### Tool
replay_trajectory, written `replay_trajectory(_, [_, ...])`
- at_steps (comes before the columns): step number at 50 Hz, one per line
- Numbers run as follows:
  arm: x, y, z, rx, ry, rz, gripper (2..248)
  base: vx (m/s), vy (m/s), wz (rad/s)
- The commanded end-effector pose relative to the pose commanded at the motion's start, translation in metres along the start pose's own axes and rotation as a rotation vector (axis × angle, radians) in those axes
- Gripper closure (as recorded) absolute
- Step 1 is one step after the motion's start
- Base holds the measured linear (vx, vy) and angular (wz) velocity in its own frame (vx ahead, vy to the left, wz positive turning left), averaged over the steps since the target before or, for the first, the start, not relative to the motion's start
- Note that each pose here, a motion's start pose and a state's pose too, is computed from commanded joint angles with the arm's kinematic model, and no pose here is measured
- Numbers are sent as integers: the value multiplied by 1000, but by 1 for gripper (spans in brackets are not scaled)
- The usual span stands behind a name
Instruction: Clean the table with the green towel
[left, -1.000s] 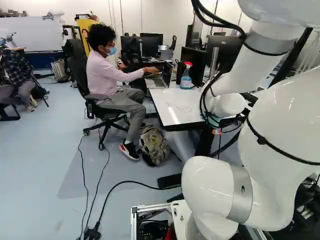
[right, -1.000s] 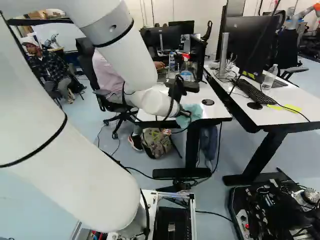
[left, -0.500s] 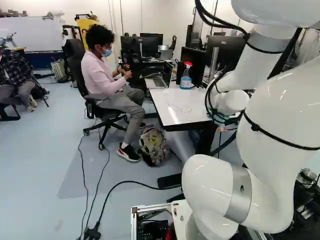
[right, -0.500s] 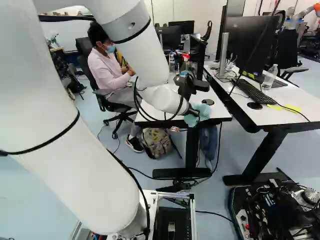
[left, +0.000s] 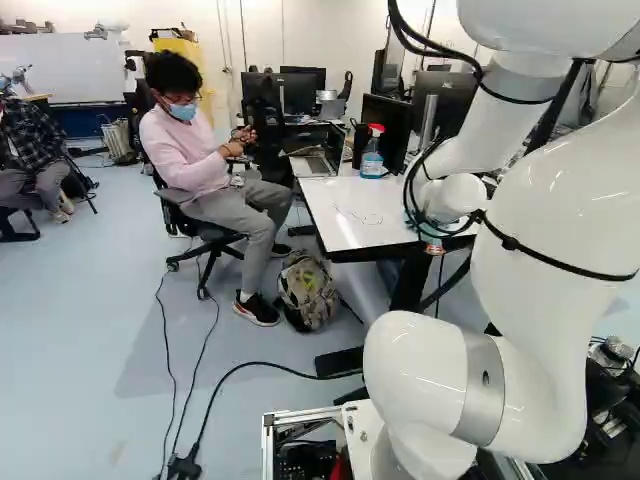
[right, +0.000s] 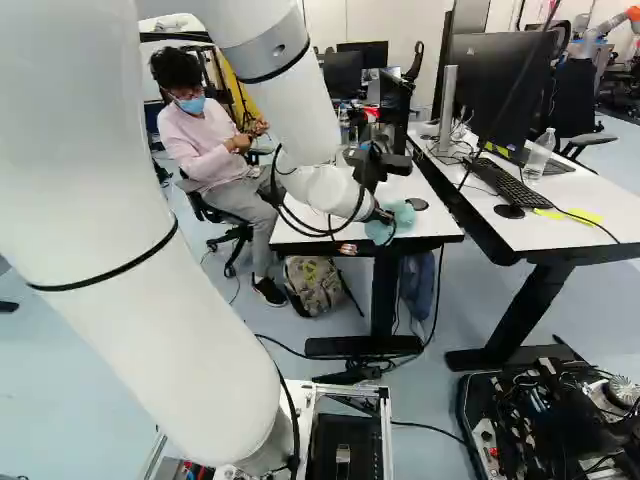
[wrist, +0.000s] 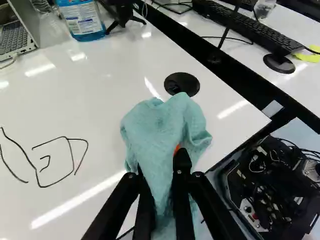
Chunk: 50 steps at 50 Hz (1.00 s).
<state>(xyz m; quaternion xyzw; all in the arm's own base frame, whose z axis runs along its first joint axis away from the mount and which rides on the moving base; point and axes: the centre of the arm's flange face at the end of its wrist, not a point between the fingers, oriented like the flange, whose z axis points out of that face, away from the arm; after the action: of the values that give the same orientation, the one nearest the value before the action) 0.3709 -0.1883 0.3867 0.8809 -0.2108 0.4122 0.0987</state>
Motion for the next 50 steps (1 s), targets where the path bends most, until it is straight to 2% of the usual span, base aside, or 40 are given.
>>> replay_trajectory(26, [-18,-32,-21,62,-2,-52,208,0,0,0])
replay_trajectory(41, [-35,-22,-39,47,-1,-40,208,0,0,0])
replay_trajectory(50, [-37,-11,-42,23,-1,-19,208,0,0,0])
